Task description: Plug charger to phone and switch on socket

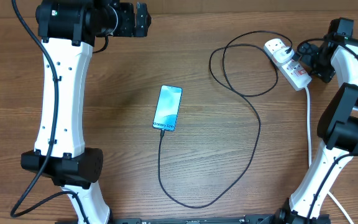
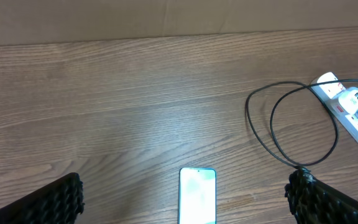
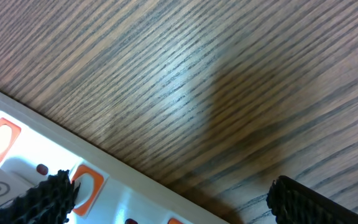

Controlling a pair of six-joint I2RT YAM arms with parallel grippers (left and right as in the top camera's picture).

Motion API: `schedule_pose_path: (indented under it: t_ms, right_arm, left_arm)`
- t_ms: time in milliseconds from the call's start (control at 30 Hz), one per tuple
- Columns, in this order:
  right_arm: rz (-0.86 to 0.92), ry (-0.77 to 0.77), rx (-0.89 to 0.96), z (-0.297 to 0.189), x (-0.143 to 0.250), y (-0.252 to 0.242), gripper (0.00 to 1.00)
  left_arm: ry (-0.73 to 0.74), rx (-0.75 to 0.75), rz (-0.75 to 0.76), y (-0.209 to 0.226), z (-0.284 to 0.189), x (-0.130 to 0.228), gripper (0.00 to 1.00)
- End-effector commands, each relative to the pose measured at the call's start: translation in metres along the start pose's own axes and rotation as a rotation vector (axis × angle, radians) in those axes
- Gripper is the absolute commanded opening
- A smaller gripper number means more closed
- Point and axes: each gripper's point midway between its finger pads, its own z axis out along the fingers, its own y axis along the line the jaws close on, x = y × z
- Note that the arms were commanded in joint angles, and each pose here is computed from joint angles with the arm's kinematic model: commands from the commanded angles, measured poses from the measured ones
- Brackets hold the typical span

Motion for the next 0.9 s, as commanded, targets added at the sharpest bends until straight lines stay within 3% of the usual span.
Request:
schedule_pose_path:
  t_ms: [0,867]
  right_arm:
    - [-0.021,0.064,-0.028,0.008,0.017,0.010,1.00]
    - [-0.028,0.150,-0.002,0.025,0.052,0.003,1.00]
  left_arm:
    - [0.006,-0.007,0.004,0.001,0.004,0.001,1.00]
    - [0.006,-0.007,0.004,0.001,0.004,0.001,1.00]
